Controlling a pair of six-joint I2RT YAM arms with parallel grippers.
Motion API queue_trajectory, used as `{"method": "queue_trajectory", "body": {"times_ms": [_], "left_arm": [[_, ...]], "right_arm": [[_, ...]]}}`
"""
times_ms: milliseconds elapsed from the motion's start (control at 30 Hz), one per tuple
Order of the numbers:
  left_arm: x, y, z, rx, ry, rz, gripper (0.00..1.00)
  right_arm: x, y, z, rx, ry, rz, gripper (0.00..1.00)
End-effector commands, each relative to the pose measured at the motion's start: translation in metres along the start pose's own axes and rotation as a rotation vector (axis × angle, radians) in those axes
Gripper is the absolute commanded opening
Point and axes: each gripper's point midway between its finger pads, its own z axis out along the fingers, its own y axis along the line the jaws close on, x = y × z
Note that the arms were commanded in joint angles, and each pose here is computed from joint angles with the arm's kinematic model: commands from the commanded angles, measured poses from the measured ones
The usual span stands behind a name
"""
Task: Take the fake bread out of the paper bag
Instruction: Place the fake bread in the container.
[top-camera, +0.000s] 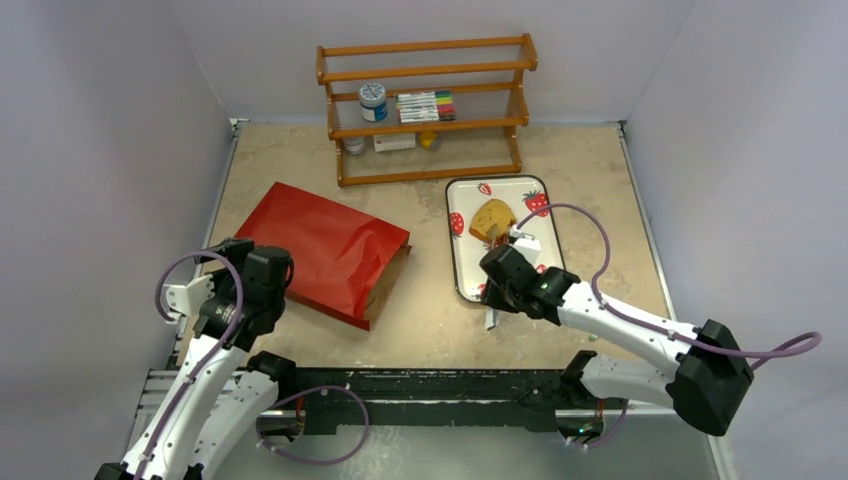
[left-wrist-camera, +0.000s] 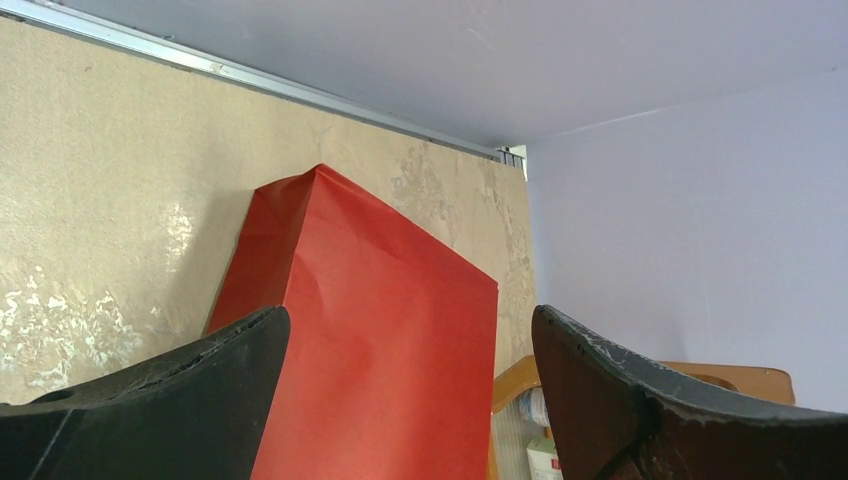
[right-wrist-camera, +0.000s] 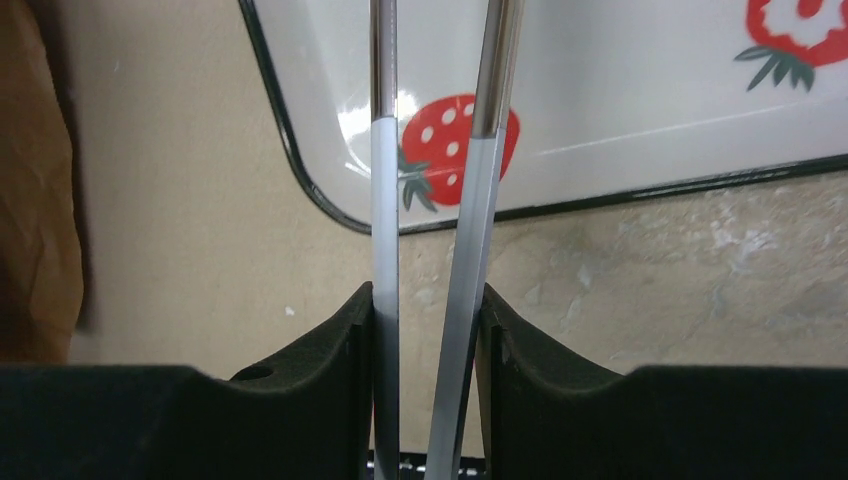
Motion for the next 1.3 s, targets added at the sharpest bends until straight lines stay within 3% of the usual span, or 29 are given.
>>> {"method": "queue_trajectory", "body": {"times_ms": [0, 200, 367, 500, 1033, 1267], "left_arm": [[-0.012, -0.013, -0.002, 0.009, -0.027, -0.033, 0.91], [-0.011, -0.012, -0.002, 0.000, -0.028, -0.017, 0.92], [-0.007, -0.009, -0.001, -0.007, -0.019, -0.007, 0.92], [-0.006, -0.008, -0.001, -0.007, -0.019, -0.007, 0.92], [-0.004, -0.013, 0.002, 0.007, -0.040, 0.018, 0.92], [-0.003, -0.017, 0.003, 0.013, -0.043, 0.024, 0.92]], "right_arm": [[-0.004, 0.020, -0.028, -0.044, -0.043, 0.038, 0.38], [0.023, 0.029, -0.049, -0.080, 0.001, 0.000, 0.38], [0.044, 0.015, -0.041, -0.046, 0.050, 0.031, 0.39], [0.040, 0.010, -0.038, -0.027, 0.018, 0.051, 0.39], [-0.047, 0.032, 0.042, -0.032, -0.092, -0.005, 0.33], [-0.112, 0.037, 0.072, -0.006, -0.174, -0.040, 0.32]]}}
